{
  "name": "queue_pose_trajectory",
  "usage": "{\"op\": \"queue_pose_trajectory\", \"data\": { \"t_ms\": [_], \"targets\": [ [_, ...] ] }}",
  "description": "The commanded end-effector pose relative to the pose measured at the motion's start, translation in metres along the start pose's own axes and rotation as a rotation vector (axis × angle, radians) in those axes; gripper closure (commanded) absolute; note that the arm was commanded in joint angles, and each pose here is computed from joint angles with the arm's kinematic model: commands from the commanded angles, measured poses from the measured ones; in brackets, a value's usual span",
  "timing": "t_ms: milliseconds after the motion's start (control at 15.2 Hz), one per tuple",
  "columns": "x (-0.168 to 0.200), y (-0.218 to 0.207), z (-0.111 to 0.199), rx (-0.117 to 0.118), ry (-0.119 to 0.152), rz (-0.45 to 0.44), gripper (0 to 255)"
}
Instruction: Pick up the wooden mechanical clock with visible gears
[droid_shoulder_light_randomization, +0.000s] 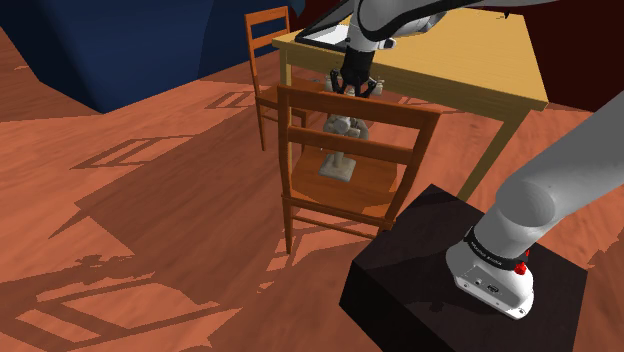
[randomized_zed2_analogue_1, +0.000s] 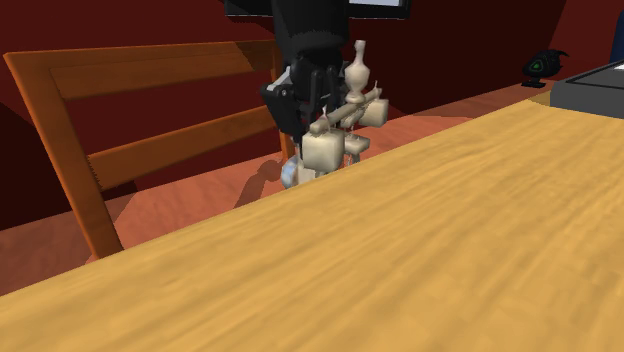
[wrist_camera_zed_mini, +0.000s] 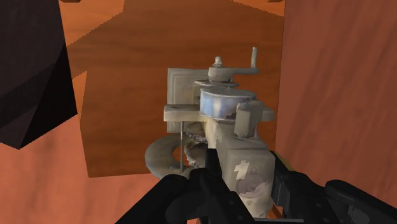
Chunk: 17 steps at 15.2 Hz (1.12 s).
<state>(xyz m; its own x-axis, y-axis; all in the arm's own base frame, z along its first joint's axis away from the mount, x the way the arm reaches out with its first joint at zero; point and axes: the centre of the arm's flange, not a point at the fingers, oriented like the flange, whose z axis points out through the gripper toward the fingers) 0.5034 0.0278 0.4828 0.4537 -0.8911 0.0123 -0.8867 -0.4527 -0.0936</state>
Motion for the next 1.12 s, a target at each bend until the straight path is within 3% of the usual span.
{"op": "queue_pose_trajectory", "data": {
  "t_ms": [0,1056],
  "targets": [
    [0.0,0.0,-0.005,-0.001,0.0,0.0,255],
    [0.001,-0.007,-0.079,-0.001,0.0,0.0,255]
  ]
}}
